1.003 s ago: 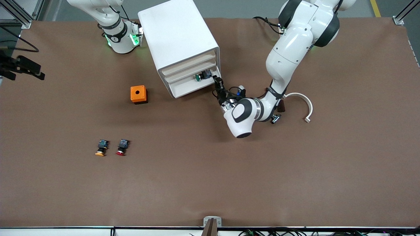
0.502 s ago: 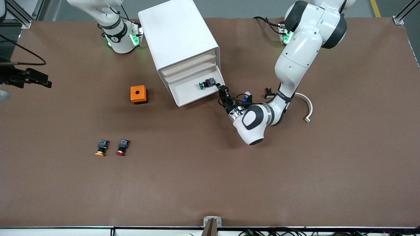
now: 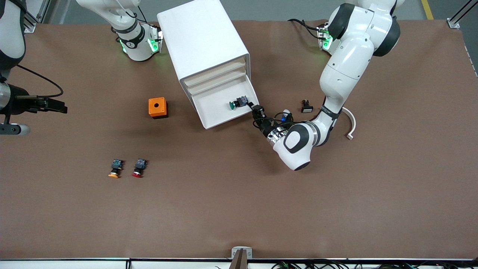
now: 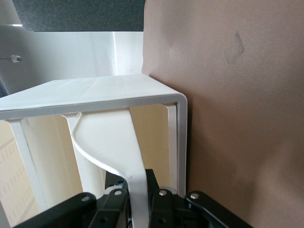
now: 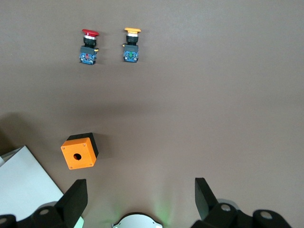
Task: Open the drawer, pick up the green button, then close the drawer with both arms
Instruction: 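Reach the right gripper into the open drawer over the green button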
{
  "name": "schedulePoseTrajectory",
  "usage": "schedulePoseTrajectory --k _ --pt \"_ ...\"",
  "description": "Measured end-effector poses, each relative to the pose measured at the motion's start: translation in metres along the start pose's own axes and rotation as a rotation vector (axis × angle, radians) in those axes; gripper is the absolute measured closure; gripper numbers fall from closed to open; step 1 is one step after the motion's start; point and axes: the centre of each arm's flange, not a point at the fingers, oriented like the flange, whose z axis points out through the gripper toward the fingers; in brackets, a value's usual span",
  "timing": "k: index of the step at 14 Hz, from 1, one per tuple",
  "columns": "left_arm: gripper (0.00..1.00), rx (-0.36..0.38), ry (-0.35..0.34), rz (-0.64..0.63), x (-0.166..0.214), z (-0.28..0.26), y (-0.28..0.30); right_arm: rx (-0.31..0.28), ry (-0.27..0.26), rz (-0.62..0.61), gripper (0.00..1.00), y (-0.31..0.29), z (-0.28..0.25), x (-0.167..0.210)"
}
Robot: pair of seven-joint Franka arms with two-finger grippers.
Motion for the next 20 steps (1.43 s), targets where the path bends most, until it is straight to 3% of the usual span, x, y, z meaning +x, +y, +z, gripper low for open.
schedulePoseTrajectory --k 3,7,8,10,15,16,20 --pt "0.86 -0.003 -0.017 -0.003 0.003 -0.010 0.002 0.000 0.006 0.008 0.00 -0.001 -0.004 0.000" --pt "0.84 -0.006 -0.023 -0.003 0.004 -0.013 0.003 -0.009 0.010 0.175 0.00 -0.036 -0.006 0.001" --pt "0.79 -0.009 -0.027 -0.002 0.004 -0.015 0.003 -0.015 0.012 0.204 0.00 -0.053 -0.007 0.000" --pt "0.56 -0.018 -0.041 0.030 0.004 -0.023 0.002 -0.027 0.014 0.257 0.00 -0.085 -0.007 -0.001" --pt "0.05 -0.076 -0.085 0.416 -0.002 -0.064 -0.013 -0.048 0.019 0.366 0.00 -0.140 -0.006 -0.009" --pt "0.01 -0.099 -0.089 0.507 -0.005 -0.074 -0.019 -0.054 0.019 0.387 0.00 -0.154 -0.005 -0.011" --pt "0.01 -0.240 -0.058 0.870 -0.009 -0.117 -0.044 -0.082 -0.001 0.461 0.00 -0.211 0.014 -0.024"
